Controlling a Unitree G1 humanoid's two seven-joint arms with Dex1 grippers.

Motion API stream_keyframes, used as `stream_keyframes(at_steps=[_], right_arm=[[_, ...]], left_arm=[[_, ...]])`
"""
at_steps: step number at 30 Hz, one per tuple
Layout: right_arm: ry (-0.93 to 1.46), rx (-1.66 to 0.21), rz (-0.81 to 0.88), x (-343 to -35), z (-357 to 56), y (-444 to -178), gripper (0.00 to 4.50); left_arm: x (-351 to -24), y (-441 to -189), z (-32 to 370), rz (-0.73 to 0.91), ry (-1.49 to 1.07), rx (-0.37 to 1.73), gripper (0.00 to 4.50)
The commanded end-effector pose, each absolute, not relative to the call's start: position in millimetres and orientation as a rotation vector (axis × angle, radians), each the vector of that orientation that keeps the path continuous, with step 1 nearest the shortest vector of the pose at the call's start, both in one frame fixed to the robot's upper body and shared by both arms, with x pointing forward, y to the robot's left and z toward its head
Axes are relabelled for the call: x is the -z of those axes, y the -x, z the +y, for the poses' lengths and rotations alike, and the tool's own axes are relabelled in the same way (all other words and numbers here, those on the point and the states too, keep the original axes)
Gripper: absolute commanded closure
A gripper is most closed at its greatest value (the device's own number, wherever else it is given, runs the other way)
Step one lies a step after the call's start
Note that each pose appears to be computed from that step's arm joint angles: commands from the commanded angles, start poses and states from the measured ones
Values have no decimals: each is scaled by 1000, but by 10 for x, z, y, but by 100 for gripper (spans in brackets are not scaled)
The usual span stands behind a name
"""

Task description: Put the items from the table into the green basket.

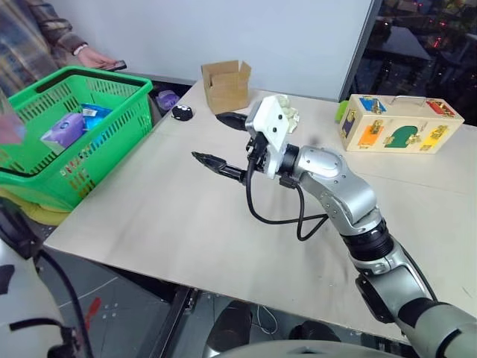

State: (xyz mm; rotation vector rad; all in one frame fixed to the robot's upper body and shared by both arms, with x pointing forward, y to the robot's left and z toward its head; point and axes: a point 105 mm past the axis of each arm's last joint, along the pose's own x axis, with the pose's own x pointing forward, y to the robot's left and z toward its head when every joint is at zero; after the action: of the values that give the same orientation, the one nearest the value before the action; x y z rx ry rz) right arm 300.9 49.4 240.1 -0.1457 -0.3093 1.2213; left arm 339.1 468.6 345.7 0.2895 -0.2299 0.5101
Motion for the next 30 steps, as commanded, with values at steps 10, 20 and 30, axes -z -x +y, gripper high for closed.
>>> stream_keyframes(at_steps=[10,20,30], right_arm=[[159,-1199,-367,-2517,365,-2973,0],[265,-1131,-231,-2197,-168,-3135,0],[347,-661,-38,-1851,-1318,-3214,0]], left_arm=[[-3455,-3163,4814,-385,-228,-522,4],[-2762,-3306,2963,-314,-85,258,4],[-1915,-2883,1691,5,42,620,4]])
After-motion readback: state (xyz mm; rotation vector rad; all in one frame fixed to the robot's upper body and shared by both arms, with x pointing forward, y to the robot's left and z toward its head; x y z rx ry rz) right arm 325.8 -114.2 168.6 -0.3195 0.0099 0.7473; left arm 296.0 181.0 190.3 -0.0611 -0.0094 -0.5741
